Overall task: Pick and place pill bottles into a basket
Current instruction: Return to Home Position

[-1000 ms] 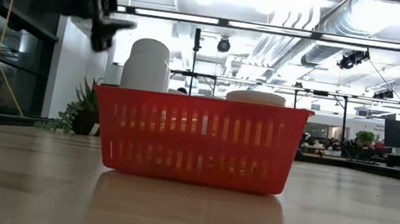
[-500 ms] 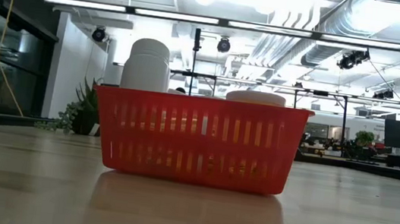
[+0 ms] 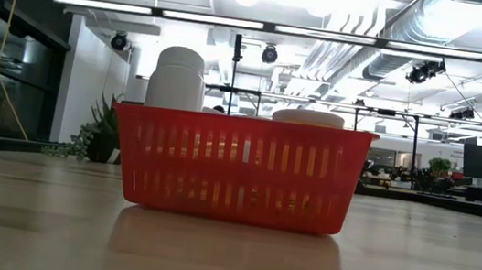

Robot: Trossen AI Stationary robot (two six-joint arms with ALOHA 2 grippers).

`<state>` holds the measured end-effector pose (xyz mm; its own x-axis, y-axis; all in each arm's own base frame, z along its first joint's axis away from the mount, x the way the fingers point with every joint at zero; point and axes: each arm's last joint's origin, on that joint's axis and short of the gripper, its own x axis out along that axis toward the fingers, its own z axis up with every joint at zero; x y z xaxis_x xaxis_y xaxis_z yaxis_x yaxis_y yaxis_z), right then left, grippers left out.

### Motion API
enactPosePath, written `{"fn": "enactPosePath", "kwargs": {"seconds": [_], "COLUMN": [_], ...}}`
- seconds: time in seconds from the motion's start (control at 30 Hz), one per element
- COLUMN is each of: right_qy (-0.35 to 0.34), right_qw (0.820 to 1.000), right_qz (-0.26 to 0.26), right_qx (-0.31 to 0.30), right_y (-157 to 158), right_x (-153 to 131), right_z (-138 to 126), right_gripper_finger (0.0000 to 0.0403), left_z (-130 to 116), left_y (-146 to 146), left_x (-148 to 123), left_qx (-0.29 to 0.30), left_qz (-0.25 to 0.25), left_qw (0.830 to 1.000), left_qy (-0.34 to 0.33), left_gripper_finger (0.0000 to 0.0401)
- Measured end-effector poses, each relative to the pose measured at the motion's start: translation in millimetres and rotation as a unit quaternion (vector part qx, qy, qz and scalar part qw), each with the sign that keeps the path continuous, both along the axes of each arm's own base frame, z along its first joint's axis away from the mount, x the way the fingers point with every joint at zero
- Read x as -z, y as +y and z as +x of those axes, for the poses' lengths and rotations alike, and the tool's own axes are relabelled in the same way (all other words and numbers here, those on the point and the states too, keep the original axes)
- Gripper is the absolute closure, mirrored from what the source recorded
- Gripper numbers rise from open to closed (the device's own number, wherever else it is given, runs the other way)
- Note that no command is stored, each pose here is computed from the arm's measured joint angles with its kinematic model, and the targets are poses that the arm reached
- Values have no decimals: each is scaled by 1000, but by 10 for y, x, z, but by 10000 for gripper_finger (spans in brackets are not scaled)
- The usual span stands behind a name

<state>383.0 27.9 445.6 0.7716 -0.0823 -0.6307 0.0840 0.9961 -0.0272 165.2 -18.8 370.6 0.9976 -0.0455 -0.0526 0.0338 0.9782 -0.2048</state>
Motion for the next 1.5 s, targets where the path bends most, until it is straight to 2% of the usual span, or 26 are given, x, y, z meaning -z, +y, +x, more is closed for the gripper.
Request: {"fn": "enactPosePath", "kwargs": {"seconds": [0.17,0.37,0.47,0.6,0.77,0.87,1.03,1.2,1.33,1.5], "right_qy": [4,5,-28,-105,-191,-212,-241,-303,-327,-339], "right_qw": [1000,1000,999,994,977,969,954,929,916,911], "right_qz": [-9,-21,-14,24,79,108,153,185,199,206], "right_qx": [-4,21,30,31,51,69,92,106,118,117], "right_y": [-13,-78,-101,-113,-117,-137,-157,-181,-201,-210], "right_x": [-33,-65,-89,-17,282,532,949,1245,1391,1386], "right_z": [-73,-336,-546,-857,-1263,-1466,-1719,-1934,-2090,-2202], "right_gripper_finger": [147,147,147,147,147,147,147,147,147,147], "left_z": [55,89,65,26,32,36,31,22,56,104], "left_y": [-5,-10,-7,-2,-2,2,9,20,24,26], "left_x": [61,67,54,31,41,49,95,151,228,273], "left_qx": [1,3,2,2,2,-5,-18,-35,-52,-66], "left_qz": [-1,-3,-9,-12,-11,-10,-5,-3,-9,-7], "left_qw": [1000,1000,1000,1000,1000,1000,999,997,993,990], "left_qy": [25,25,21,14,18,21,45,74,107,122], "left_gripper_finger": [94,94,94,94,94,94,94,94,94,94]}}
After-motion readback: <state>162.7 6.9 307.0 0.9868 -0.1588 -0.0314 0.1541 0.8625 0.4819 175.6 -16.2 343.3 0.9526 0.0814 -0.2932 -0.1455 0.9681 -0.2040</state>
